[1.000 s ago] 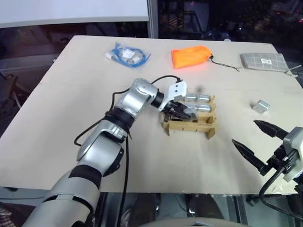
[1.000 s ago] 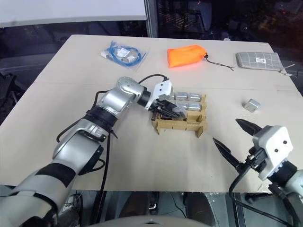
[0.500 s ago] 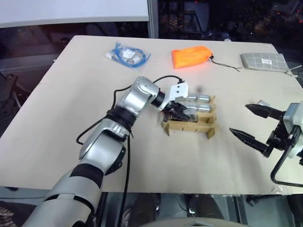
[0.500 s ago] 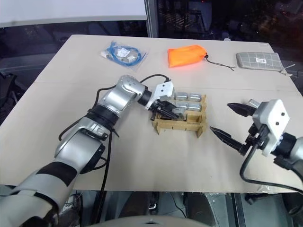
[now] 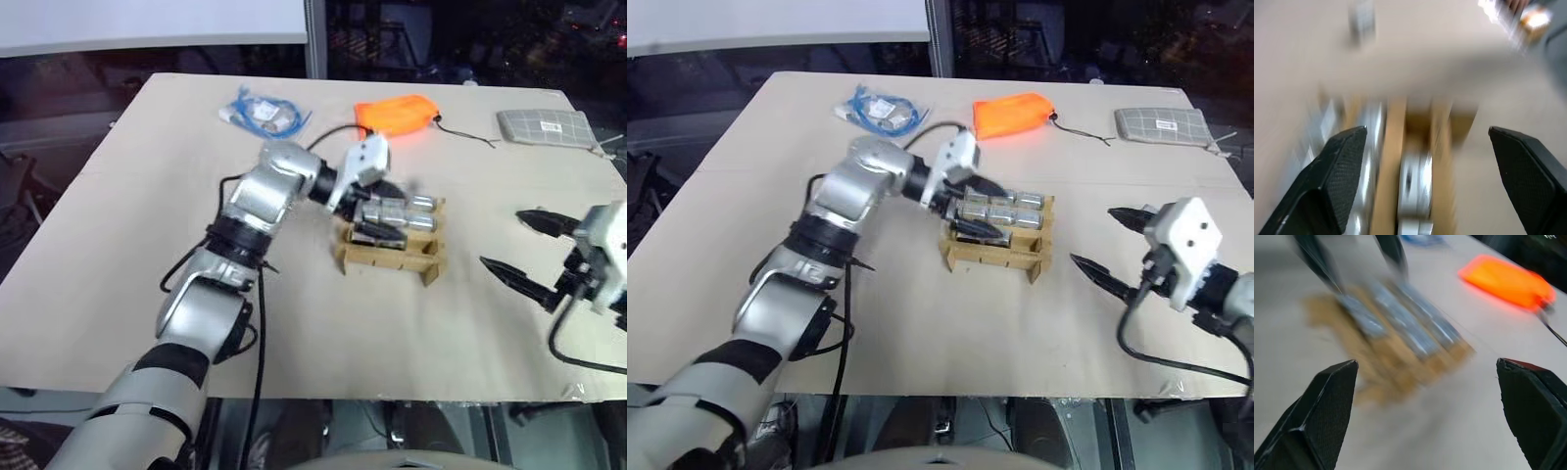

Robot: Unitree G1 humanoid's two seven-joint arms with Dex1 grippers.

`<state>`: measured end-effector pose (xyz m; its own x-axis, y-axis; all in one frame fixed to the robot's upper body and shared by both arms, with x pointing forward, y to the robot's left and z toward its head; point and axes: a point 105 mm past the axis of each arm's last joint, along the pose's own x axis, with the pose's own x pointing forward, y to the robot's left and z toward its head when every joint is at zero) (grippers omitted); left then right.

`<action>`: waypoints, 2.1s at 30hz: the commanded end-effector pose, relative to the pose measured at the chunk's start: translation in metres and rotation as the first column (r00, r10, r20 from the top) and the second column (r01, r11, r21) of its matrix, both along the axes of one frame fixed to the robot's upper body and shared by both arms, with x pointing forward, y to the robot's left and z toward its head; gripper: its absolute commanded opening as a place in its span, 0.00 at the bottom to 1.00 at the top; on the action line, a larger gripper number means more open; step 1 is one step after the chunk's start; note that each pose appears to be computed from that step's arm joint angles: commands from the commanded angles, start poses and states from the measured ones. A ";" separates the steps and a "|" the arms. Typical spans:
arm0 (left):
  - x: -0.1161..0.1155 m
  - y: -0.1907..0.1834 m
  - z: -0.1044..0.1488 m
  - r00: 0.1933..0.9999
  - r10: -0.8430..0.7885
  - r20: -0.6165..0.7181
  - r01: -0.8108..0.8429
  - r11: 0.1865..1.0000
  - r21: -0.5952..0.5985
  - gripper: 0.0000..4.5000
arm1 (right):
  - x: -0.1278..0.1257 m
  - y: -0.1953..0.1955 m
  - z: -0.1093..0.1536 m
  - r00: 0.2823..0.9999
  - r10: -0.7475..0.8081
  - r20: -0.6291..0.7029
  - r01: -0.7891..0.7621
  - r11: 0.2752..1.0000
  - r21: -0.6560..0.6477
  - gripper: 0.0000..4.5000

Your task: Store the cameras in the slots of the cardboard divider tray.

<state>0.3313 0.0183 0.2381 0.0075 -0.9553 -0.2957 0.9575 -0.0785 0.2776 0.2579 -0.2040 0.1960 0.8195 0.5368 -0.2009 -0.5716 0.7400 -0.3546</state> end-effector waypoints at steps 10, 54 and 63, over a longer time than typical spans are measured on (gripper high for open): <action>-0.049 0.051 0.015 0.979 0.177 -0.096 -0.200 0.909 -0.367 0.98 | 0.090 -0.070 -0.011 0.847 -0.532 -0.007 0.531 0.847 -0.020 1.00; -0.095 0.086 -0.025 0.950 0.286 -0.122 -0.310 0.901 -0.304 1.00 | 0.109 -0.055 -0.016 0.988 -0.112 -0.110 0.080 0.963 -0.255 0.35; -0.096 0.095 -0.029 0.941 0.309 -0.138 -0.336 0.894 -0.295 1.00 | 0.050 0.070 0.004 0.897 0.438 -0.061 -0.441 0.880 -0.174 0.35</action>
<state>0.2410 0.1125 0.2007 0.3316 -0.9433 -0.0180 0.9375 0.3273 0.1177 0.3119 -0.1416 0.1950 0.5240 0.7772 -0.3485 -0.8274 0.3673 -0.4249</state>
